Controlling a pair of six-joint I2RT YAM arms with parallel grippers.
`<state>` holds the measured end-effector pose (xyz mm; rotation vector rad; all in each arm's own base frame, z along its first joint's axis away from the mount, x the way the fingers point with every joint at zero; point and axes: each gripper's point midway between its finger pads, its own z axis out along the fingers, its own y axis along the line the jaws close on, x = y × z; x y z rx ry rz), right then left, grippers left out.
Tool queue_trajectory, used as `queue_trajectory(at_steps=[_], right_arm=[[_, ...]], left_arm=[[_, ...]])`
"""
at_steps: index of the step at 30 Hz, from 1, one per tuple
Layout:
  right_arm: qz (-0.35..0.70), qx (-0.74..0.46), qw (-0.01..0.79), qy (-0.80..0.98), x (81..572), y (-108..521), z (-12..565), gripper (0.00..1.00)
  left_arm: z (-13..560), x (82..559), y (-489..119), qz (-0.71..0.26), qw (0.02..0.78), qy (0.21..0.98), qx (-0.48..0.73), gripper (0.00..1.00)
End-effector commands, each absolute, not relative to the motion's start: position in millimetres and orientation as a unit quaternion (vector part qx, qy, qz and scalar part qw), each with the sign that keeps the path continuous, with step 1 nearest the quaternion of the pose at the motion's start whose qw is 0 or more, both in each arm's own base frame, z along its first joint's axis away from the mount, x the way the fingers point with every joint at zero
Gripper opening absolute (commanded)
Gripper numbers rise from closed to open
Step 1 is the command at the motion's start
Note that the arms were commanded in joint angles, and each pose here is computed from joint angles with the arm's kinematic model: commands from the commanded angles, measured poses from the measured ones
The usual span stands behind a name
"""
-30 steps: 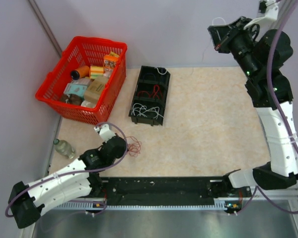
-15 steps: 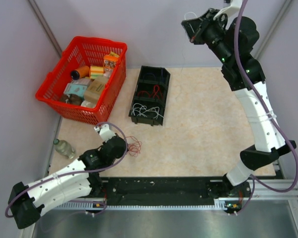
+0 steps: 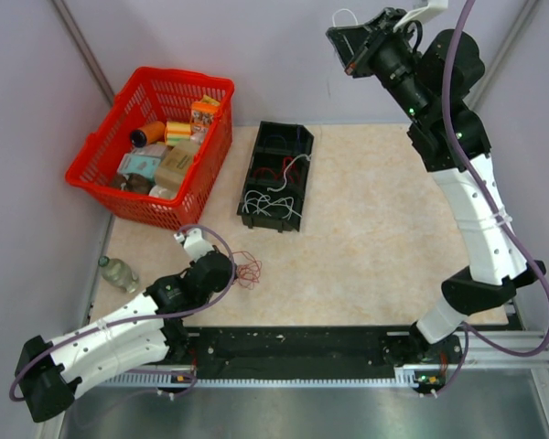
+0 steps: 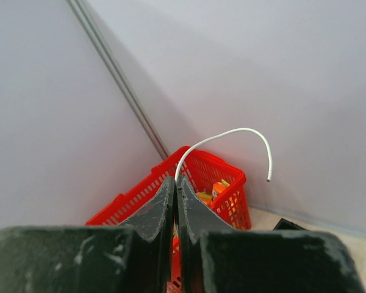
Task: Untangle the cables
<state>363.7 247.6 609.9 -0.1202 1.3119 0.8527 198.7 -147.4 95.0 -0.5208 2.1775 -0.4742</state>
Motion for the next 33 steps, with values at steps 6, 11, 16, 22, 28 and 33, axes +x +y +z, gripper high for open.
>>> queue_trajectory(at_steps=[6, 11, 16, 22, 28, 33], right_arm=[[0.408, -0.07, 0.712, 0.567, 358, 271, 623, 0.0], [0.409, -0.077, 0.716, 0.561, 360, 280, 627, 0.0], [0.411, -0.077, 0.728, 0.543, 357, 278, 642, 0.0], [0.422, -0.078, 0.728, 0.535, 353, 280, 648, 0.0], [0.427, -0.092, 0.724, 0.534, 349, 294, 644, 0.0], [0.43, -0.093, 0.714, 0.545, 356, 304, 630, 0.0]], left_arm=[[104, 203, -151, -0.211, 0.426, 0.853, -0.215, 0.0], [106, 204, -148, -0.207, 0.433, 0.85, -0.216, 0.0], [105, 204, -146, -0.204, 0.436, 0.85, -0.216, 0.0], [104, 204, -147, -0.206, 0.433, 0.851, -0.216, 0.0], [105, 203, -147, -0.208, 0.433, 0.85, -0.215, 0.0], [106, 202, -143, -0.207, 0.436, 0.848, -0.219, 0.0]])
